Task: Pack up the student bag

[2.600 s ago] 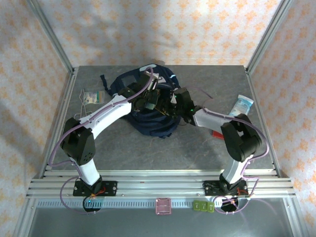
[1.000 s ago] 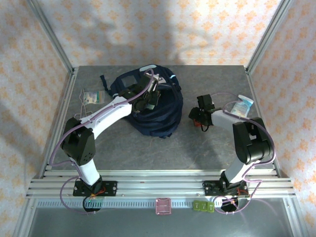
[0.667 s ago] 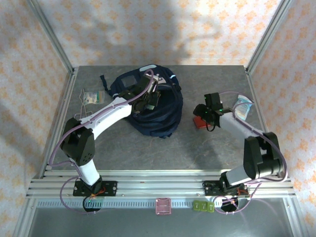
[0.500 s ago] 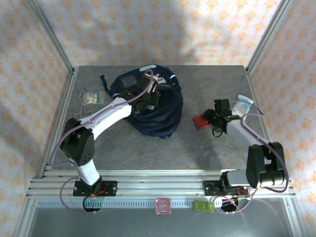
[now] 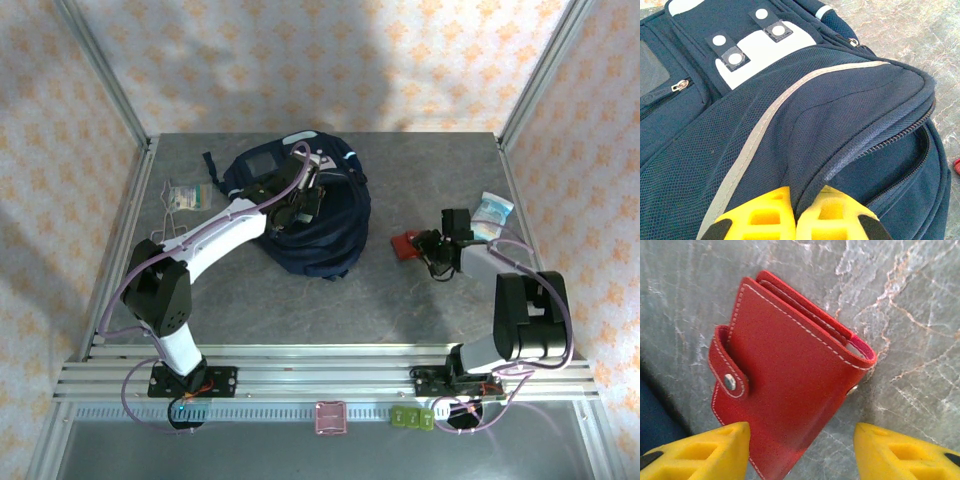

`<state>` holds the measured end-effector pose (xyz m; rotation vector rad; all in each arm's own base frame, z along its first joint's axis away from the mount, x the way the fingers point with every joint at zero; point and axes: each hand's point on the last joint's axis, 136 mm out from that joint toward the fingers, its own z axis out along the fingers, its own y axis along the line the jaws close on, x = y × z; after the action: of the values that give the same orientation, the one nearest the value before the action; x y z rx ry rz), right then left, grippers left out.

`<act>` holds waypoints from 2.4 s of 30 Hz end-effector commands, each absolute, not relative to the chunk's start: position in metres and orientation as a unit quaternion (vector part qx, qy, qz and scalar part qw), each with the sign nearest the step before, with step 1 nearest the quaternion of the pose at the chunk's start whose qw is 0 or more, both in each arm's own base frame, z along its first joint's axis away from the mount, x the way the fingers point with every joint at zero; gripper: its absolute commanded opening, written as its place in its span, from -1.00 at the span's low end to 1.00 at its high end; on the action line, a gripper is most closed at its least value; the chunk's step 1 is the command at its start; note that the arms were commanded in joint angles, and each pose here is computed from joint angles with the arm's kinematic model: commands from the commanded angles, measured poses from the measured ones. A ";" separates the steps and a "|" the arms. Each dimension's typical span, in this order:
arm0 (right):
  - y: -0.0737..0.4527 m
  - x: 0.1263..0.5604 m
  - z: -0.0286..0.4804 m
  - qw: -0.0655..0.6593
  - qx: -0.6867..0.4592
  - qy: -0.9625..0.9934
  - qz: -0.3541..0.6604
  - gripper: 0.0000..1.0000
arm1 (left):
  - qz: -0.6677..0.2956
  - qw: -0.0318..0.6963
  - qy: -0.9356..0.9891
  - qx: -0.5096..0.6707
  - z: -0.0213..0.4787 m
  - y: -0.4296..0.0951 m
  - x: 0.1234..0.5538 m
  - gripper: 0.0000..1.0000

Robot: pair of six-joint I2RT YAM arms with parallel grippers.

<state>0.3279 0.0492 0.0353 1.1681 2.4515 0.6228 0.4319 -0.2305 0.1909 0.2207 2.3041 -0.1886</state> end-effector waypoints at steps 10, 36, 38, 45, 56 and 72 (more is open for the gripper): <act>0.044 0.349 0.016 0.177 0.434 0.857 0.217 -0.45 | -0.103 0.446 0.887 0.068 0.227 -0.234 0.438 -1.00; 0.176 0.346 0.194 0.269 0.132 0.844 0.445 -1.00 | -0.103 0.465 0.876 0.072 0.259 -0.236 0.447 -1.00; 0.196 0.343 0.198 0.259 0.109 0.839 0.466 -1.00 | -0.104 0.466 0.876 0.073 0.262 -0.237 0.447 -1.00; 0.242 0.362 0.206 0.238 0.094 0.818 0.514 -1.00 | -0.116 0.463 0.876 0.074 0.263 -0.239 0.445 -1.00; 0.267 0.444 0.180 0.210 0.216 0.786 0.539 -1.00 | -0.157 0.456 0.873 0.073 0.263 -0.254 0.436 -1.00; 0.284 0.417 0.139 0.187 0.209 0.838 0.467 -0.32 | -0.185 0.454 0.870 0.054 0.264 -0.259 0.425 -0.87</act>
<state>0.4383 0.3007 0.1327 0.6365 2.3365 1.4106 0.4267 -0.2434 0.2034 0.1824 2.3190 -0.2912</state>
